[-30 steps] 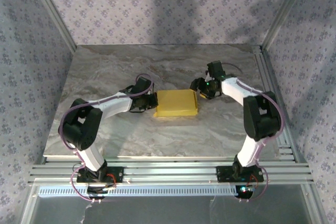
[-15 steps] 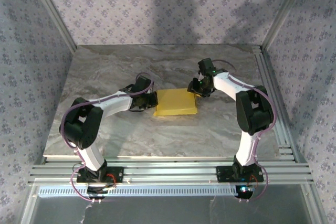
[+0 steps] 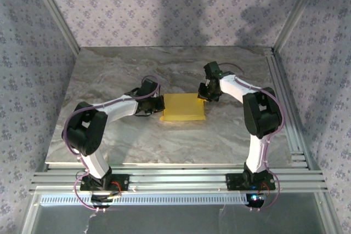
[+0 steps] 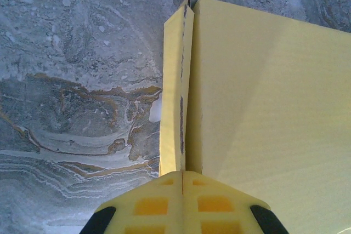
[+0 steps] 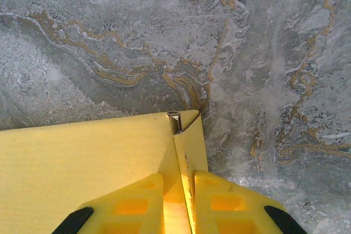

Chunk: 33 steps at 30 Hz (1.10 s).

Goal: Fold the paper box

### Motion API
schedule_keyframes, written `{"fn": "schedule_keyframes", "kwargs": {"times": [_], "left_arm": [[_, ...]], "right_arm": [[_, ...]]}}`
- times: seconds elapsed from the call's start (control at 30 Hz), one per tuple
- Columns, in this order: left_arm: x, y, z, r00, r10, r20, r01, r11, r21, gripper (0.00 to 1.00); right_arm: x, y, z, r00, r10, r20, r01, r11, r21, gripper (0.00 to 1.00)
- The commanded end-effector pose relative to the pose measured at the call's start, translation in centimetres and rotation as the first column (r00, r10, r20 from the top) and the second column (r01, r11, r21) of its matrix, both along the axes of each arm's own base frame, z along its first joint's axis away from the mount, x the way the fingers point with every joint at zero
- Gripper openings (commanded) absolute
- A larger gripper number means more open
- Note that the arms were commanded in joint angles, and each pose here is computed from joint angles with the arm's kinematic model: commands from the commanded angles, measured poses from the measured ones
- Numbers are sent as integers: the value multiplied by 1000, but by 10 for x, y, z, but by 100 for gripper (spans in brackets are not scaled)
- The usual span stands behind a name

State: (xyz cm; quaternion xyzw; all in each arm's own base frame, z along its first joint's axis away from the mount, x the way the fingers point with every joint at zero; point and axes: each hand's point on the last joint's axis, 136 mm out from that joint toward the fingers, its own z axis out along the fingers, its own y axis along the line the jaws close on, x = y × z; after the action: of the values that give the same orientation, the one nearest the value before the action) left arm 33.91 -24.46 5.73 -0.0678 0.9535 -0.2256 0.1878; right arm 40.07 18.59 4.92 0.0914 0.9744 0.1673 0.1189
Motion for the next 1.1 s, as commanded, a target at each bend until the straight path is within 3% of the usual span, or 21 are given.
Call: {"fn": "schedule_keyframes", "kwargs": {"times": [0.0,0.1,0.3,0.6,0.73,0.87,1.07], "left_arm": [[-3,3,15,999,-3,33,3,1000,-3,17],[-4,11,32,997,22,71,-22,1000,-2,28],[-6,14,52,994,28,107,-25,999,-30,38],[-7,11,4,1000,-11,-20,12,1000,16,38],[-7,-3,-11,997,-43,-58,41,999,-27,31],[-11,-1,-19,998,-23,-65,22,999,-24,15],[-17,5,-28,997,-6,-79,6,1000,-4,13]], "right_arm": [[-22,6,-16,997,44,-70,-47,998,-32,15],[-20,4,-11,997,42,-61,-44,998,-38,15],[-21,6,-13,997,46,-63,-49,998,-36,14],[-19,7,-10,997,48,-58,-50,998,-32,14],[-18,7,-8,997,56,-55,-58,998,-27,15],[-20,9,-6,997,65,-53,-66,998,-17,16],[-18,12,-2,996,75,-45,-76,997,-6,20]]}}
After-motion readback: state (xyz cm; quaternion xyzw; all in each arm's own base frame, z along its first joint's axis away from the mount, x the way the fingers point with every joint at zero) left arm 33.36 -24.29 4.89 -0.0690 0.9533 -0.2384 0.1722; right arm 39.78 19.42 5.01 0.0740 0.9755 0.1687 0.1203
